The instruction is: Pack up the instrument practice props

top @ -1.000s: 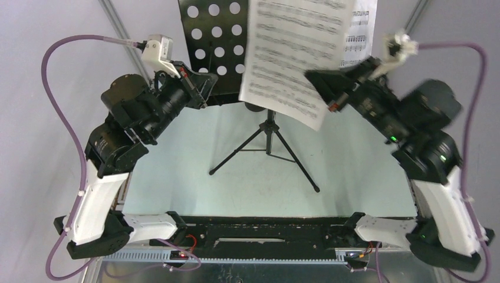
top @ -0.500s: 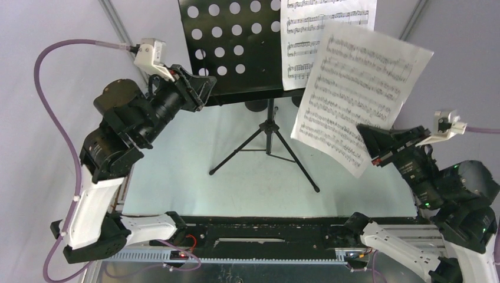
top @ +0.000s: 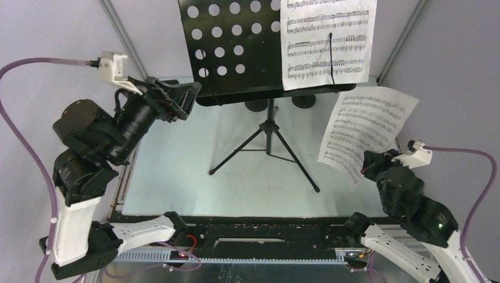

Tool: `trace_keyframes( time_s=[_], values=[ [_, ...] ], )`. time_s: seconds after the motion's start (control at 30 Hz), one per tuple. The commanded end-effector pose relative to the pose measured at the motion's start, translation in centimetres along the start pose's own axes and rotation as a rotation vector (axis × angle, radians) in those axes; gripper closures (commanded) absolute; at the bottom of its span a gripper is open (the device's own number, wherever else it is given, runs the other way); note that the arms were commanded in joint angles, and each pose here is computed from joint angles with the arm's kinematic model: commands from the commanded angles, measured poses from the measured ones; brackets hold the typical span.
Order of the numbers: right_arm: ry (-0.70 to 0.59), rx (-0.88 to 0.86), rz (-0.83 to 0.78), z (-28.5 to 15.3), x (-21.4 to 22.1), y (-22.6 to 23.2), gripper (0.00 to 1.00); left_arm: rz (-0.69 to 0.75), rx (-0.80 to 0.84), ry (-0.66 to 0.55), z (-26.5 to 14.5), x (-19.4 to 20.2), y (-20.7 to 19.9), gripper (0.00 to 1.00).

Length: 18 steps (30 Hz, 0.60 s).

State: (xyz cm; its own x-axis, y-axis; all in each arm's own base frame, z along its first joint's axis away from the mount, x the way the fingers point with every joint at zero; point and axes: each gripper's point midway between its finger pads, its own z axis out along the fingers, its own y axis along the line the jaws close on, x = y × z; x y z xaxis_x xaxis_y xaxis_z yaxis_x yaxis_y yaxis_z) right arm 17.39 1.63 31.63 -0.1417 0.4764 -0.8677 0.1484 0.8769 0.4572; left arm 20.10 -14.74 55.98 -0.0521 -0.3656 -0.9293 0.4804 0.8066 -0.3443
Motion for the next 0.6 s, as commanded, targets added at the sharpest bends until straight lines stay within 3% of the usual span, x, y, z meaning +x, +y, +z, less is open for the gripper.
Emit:
trace_keyframes(
  time_s=[0.0,0.27,0.57],
  values=[
    [-0.111,0.172,0.075,1.5,-0.3,-2.3,1.00,0.018,-0.016,-0.015,-1.6,-0.5,0.8,0.24],
    [0.031,0.172,0.011,7.6,2.3,-0.3,1.00,0.026,-0.054,-0.001,-3.7,0.5,2.4,0.23],
    [0.141,0.038,0.380,15.2,5.0,-5.8,1.00,0.031,-0.080,0.027,-4.5,2.3,3.5,0.22]
  ],
)
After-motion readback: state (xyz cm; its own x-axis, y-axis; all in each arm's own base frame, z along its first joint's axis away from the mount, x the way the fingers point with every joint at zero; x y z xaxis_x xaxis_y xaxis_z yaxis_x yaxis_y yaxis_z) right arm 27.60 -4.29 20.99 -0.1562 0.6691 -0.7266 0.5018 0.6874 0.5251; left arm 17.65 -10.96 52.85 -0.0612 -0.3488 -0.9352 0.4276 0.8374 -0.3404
